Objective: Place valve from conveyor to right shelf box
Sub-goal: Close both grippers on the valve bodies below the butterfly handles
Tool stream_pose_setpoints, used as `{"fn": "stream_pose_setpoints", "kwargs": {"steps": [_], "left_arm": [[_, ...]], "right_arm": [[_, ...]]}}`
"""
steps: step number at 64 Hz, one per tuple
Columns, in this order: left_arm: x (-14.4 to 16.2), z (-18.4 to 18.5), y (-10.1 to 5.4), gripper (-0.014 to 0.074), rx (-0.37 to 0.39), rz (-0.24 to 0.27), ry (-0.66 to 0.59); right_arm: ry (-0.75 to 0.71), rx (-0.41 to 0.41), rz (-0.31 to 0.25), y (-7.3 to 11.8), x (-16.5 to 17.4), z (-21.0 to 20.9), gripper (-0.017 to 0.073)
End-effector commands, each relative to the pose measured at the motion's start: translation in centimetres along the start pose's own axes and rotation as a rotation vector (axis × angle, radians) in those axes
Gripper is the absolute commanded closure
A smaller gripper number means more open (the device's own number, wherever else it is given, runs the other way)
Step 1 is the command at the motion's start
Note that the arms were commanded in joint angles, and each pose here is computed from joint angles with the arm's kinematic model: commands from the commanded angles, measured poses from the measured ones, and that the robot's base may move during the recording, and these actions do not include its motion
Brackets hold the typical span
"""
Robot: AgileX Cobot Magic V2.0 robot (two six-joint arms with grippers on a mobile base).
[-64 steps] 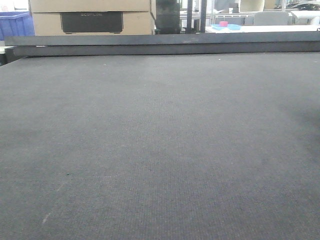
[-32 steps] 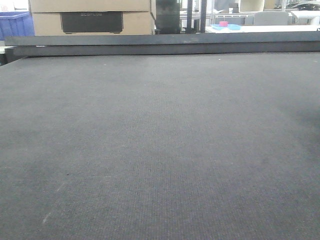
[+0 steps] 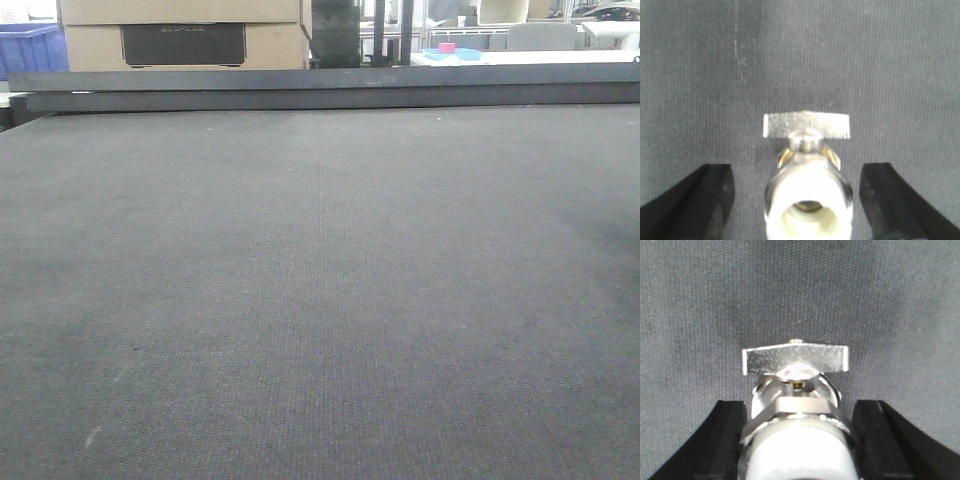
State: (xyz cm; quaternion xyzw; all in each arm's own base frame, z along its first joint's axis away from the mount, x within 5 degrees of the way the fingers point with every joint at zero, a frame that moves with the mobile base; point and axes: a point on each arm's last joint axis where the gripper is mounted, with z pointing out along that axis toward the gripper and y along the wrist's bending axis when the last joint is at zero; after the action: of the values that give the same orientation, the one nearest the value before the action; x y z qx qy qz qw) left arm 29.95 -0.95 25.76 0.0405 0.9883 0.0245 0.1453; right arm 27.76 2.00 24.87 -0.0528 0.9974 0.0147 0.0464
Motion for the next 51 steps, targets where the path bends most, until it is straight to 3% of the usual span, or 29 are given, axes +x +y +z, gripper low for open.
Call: {"fn": "stream_pose_setpoints", "kwargs": {"steps": [1, 51], "left_arm": [[0.0, 0.2, 0.0, 0.0194, 0.004, 0.005, 0.017], [-0.3, 1.9, 0.0, 0.0194, 0.006, 0.008, 0.058]], "right_arm": [[-0.008, 0.004, 0.007, -0.2, 0.0, -0.1, 0.0721], [-0.002, 0.004, 0.007, -0.2, 0.0, -0.1, 0.0721]]}}
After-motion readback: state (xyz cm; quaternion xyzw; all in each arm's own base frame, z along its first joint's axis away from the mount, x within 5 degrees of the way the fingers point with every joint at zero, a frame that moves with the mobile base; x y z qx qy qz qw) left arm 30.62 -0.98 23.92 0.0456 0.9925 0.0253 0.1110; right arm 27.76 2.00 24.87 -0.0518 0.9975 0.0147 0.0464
